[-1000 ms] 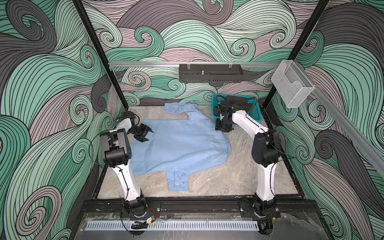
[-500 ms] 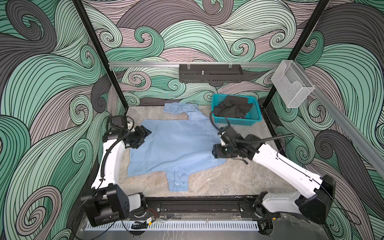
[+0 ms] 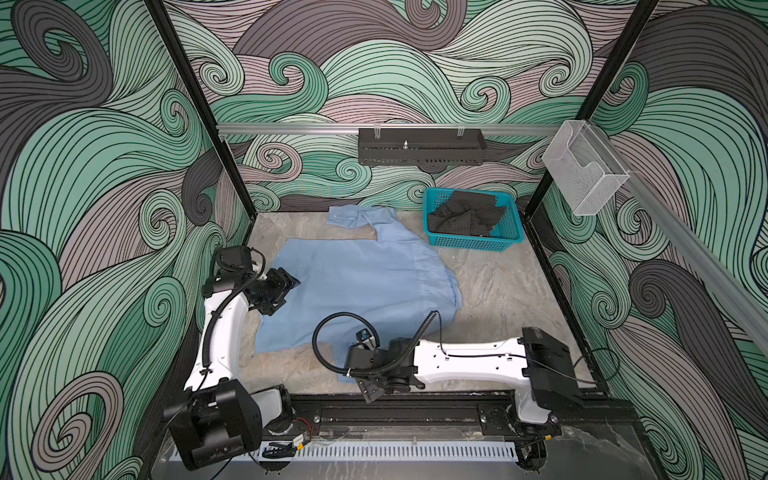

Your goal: Fold and stack the long sleeve shirts

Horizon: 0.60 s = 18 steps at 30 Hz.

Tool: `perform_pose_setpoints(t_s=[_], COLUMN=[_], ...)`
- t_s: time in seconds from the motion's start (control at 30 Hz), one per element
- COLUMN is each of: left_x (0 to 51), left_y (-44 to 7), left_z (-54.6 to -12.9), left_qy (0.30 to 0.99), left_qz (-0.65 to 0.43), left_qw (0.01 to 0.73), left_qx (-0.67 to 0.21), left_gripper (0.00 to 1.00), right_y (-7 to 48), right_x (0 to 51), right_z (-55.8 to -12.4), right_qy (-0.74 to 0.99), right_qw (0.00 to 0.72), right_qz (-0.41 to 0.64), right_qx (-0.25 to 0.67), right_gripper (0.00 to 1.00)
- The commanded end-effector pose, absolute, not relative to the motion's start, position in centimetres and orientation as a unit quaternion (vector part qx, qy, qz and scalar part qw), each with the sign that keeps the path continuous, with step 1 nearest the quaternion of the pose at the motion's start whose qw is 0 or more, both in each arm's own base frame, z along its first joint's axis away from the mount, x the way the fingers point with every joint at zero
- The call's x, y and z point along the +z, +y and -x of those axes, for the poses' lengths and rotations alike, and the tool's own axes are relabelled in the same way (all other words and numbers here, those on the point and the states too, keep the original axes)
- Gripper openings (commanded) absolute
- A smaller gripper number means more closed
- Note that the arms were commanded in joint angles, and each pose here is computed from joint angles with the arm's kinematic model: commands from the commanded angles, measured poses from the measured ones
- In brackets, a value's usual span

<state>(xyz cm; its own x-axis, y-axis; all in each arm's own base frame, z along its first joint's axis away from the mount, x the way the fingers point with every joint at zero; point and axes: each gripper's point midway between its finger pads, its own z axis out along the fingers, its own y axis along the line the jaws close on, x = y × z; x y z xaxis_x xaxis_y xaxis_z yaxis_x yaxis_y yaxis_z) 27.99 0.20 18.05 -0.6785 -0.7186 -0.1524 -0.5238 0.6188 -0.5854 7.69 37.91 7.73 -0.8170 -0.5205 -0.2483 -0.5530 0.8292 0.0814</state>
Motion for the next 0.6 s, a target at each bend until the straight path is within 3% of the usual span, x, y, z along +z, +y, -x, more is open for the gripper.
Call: perform_pose_setpoints(t_s=[0.0,0.27,0.57], left_x=[20.0,21.1,23.1], left_y=[0.5,1.0,2.3], left_z=[-26.9,-25.7,-25.1], left_qy=[0.879,0.868,0.845], left_qz=[0.347,0.367,0.397], left_qw=[0.212,0.231,0.276], left_qx=[-0.248,-0.241,-0.229], left_gripper=[0.71,0.71,0.71], right_y=[40.1,42.5,42.7], right_x=[7.4,5.1,1.5], right_z=[-8.2,-9.3,-11.1], right_qy=[0.94,0.935,0.942], right_qw=[0.129,0.135,0.119], right_qz=[0.307,0.325,0.314], right_qx=[0.072,0.045,0.012], right_gripper=[0.8,0.99,0.96])
